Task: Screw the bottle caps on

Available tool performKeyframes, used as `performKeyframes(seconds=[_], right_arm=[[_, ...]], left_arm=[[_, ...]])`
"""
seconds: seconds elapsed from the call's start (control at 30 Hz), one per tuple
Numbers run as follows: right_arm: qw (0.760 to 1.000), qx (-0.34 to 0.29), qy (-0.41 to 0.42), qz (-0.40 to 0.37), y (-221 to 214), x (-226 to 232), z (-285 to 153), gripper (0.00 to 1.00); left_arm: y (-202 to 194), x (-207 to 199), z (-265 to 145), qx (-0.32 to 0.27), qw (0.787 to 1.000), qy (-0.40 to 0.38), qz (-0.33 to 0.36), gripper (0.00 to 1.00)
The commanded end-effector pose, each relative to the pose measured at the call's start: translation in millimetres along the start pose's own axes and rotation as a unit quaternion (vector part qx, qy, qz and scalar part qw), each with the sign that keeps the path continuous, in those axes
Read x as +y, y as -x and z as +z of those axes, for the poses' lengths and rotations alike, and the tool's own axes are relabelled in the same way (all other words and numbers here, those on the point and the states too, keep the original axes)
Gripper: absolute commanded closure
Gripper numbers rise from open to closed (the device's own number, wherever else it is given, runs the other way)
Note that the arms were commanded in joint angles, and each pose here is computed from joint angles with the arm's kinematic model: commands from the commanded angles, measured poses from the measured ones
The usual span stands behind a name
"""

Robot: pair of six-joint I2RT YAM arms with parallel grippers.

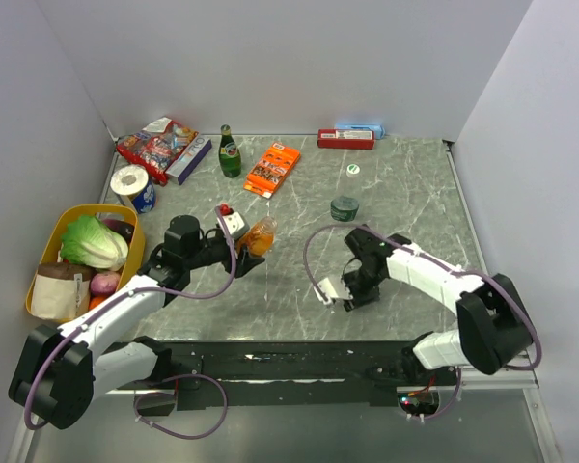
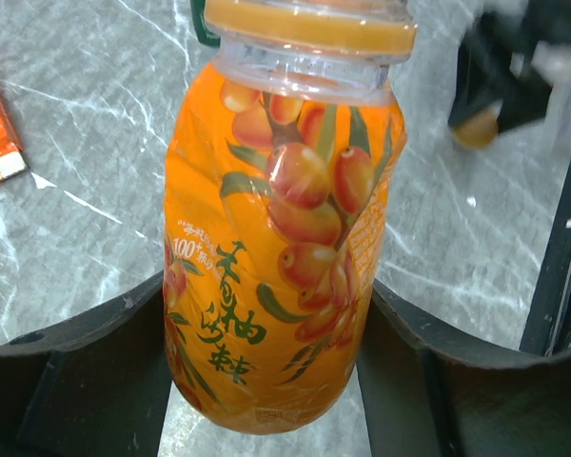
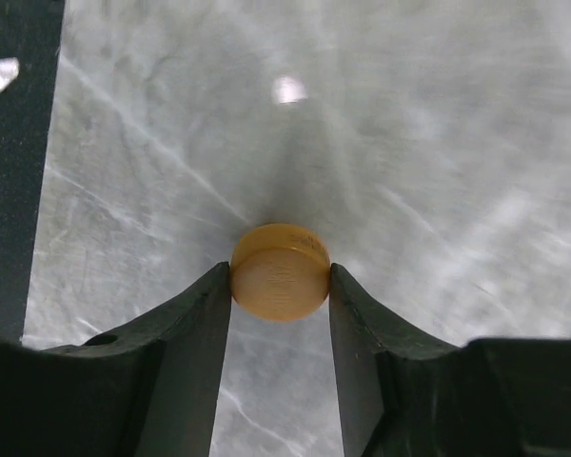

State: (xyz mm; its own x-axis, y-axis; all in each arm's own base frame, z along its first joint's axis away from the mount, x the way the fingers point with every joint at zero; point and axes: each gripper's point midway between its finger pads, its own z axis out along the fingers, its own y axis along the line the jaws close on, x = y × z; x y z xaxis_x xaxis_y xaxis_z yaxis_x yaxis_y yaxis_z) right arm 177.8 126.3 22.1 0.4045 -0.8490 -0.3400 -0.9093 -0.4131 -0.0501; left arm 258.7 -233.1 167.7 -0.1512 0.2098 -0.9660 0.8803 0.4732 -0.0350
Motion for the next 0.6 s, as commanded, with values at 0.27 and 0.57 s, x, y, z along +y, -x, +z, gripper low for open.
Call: performKeyframes(seconds=[0.27,0.57], right_arm=[[0.967,-0.177,-0.182,-0.016,146.9,-89.2,-187.2,0.68],[0.957,-0.208,-0.179,-0.090,209.4,-105.1,-211.3,0.66]], left_arm=[[-10.6,-6.6,-2.0,-0.023,0.981,-0.037,0.190,0.99],[15.7,-14.0,3.7,-0.060,0.972,-0.043,0.224,0.99]])
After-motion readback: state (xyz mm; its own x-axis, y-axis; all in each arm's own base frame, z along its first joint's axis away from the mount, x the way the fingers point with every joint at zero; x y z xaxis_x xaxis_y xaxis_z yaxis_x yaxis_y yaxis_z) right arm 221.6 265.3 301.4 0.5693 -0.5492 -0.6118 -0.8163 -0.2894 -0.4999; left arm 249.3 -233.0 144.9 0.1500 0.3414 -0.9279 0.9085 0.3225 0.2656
